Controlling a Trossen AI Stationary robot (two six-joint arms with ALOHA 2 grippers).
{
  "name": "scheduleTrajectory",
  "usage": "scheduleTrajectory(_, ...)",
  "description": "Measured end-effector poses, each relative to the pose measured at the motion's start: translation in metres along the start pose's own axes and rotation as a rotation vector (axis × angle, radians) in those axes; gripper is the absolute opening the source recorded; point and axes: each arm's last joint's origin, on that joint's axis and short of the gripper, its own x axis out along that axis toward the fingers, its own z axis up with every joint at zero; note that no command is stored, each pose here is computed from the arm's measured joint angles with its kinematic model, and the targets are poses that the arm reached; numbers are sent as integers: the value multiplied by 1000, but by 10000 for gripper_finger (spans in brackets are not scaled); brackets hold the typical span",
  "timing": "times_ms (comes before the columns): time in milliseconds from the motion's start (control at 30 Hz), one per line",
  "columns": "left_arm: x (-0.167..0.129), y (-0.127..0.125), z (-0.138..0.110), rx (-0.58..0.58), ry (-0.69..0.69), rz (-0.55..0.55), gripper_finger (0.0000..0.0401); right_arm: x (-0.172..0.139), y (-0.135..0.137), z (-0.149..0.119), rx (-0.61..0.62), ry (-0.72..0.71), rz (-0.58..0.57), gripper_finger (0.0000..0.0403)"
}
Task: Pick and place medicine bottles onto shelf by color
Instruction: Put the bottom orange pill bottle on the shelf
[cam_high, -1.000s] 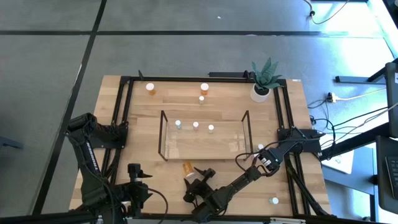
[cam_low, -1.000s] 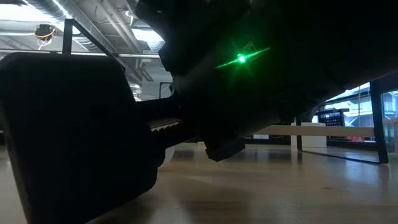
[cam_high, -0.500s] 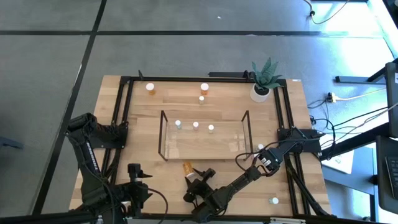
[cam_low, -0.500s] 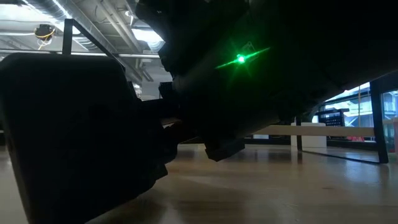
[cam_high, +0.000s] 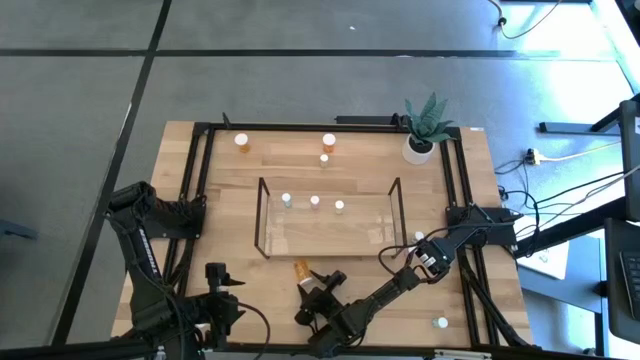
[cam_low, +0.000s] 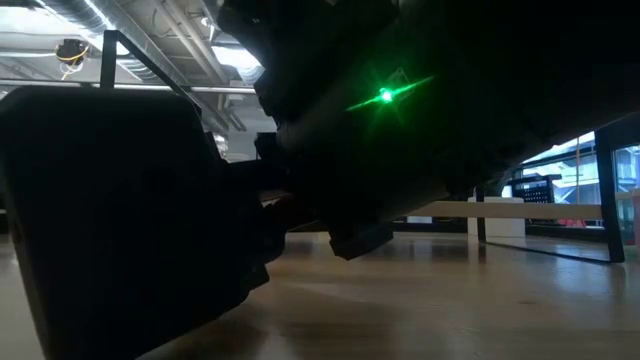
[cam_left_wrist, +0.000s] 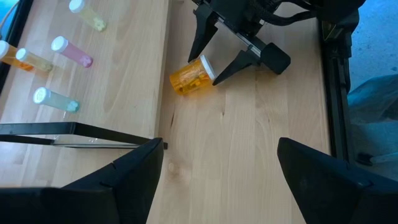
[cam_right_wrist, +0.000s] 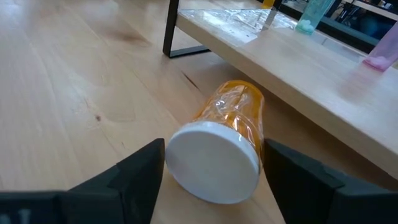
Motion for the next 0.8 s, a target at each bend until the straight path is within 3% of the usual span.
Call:
scheduleTrajectory(233,0,0,0,0,0,0,309,0,0,0,9,7,4,263)
scheduleTrajectory(500,0,0,0,0,0,0,309,-2,1,-1,8,5,7,207)
scheduleTrajectory(800,0,0,0,0,0,0,309,-5,2,-2,5,1,13,212)
